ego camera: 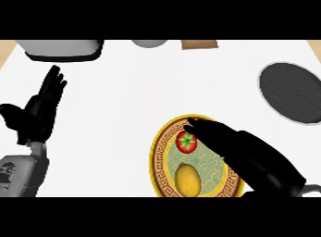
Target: Pick the lemon from the plate and place it in the pan
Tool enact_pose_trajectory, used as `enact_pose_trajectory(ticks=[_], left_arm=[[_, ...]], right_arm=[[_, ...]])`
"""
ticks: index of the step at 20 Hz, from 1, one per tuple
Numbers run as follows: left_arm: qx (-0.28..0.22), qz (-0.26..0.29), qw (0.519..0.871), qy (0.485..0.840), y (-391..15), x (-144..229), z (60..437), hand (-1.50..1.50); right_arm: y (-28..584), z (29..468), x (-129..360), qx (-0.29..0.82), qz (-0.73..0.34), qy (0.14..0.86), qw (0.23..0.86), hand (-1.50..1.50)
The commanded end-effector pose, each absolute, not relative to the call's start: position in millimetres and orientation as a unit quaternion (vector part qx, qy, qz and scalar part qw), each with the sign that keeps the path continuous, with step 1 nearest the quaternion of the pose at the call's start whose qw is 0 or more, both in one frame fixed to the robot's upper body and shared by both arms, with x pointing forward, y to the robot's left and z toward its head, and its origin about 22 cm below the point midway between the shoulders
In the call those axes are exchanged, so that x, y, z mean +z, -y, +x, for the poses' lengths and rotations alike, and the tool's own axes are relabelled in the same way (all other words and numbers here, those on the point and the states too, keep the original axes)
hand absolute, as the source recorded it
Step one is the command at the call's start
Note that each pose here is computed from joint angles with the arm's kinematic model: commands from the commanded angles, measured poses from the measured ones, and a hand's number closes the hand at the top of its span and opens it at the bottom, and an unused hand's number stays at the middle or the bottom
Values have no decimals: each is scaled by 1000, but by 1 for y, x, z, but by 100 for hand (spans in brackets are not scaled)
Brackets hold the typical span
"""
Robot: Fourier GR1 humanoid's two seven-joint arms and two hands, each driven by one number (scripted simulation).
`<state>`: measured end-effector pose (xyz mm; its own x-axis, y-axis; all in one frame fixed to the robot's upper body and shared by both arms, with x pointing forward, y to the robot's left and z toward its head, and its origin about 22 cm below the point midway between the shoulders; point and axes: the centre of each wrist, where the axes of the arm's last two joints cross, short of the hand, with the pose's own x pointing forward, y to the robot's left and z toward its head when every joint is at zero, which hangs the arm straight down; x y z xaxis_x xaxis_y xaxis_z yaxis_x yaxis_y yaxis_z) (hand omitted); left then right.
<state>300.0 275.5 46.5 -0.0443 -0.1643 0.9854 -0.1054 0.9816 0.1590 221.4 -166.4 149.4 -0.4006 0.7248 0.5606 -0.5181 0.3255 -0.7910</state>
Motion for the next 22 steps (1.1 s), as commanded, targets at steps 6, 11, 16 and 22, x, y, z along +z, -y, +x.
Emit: enact_pose_trajectory(ticks=[6, 11, 16, 22], left_arm=[[-22, 92, 686, 722, -277, 56, 295, 0], [-21, 99, 681, 725, -281, 44, 306, 0], [-20, 93, 684, 724, -271, 46, 289, 0], [-21, 89, 686, 722, -279, 43, 302, 0]], right_arm=[[135, 227, 117, 625, -58, 572, 528, -150], [137, 228, 96, 634, -76, 567, 521, -150], [134, 221, 102, 669, -128, 528, 508, -150], [115, 223, 87, 692, -150, 499, 500, -150]])
